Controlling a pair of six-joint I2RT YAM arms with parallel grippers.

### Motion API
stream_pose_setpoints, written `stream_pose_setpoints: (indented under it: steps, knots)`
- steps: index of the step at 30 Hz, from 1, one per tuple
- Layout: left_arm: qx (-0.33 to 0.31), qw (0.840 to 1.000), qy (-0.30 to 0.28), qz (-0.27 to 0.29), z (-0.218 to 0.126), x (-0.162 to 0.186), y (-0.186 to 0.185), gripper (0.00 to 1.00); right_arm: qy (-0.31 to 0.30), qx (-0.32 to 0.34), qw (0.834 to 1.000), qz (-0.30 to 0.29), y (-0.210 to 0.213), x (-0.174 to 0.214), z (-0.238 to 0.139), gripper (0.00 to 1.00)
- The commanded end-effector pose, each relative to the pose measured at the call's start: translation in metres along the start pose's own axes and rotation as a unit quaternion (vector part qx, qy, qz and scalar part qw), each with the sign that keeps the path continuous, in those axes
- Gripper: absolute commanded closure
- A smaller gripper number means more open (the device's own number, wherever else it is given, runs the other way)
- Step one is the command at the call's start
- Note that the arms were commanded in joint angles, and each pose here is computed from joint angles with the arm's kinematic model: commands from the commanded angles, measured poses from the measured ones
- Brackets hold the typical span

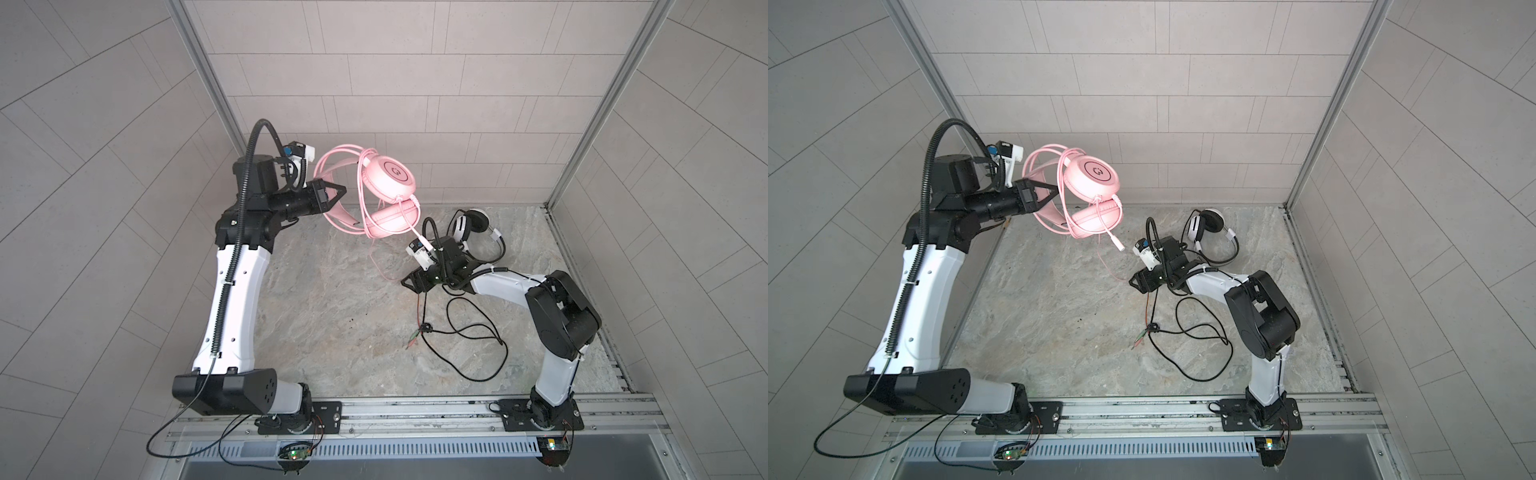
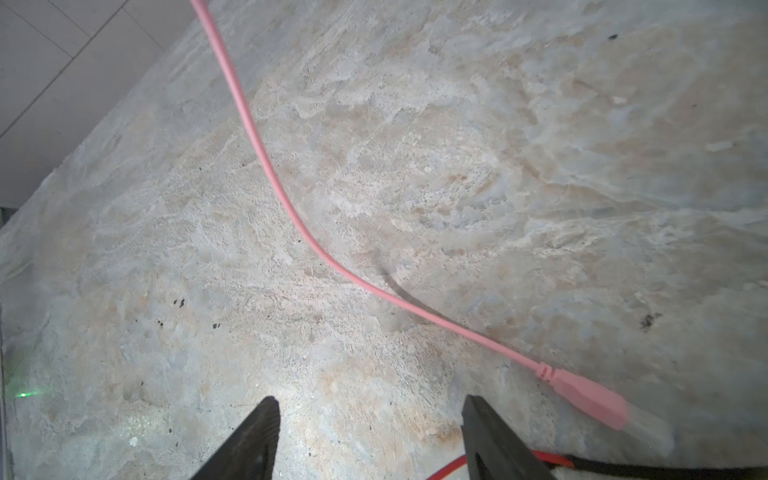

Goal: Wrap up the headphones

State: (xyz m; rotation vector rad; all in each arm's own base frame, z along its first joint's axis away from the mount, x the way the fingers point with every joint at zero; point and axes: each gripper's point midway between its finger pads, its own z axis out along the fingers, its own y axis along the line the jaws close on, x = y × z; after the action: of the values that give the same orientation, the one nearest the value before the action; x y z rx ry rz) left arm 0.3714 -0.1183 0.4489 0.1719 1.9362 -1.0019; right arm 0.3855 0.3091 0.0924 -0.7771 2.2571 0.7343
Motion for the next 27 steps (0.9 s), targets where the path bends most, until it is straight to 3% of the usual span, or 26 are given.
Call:
stream_pose_setpoints:
  steps: [1,14,22,27]
  knots:
    - [0.033,0.999,-0.021,0.005,-0.007,-0.015,-0.018,1.0,-0.001,-0.024,0.999,-0.039,0.02,-0.007,0.011,0.29]
    - [0.037,0.999,-0.023,-0.006,-0.009,-0.017,-0.017,1.0,0.014,-0.089,0.995,-0.035,0.039,-0.016,0.068,0.31]
    - [0.034,0.999,-0.031,-0.006,-0.013,-0.018,-0.015,1.0,0.016,-0.099,0.995,-0.005,0.036,-0.007,0.08,0.55]
    - [0.033,0.999,-0.034,-0.01,-0.011,-0.021,-0.011,1.0,-0.023,-0.128,0.991,0.035,0.043,-0.022,0.089,0.6]
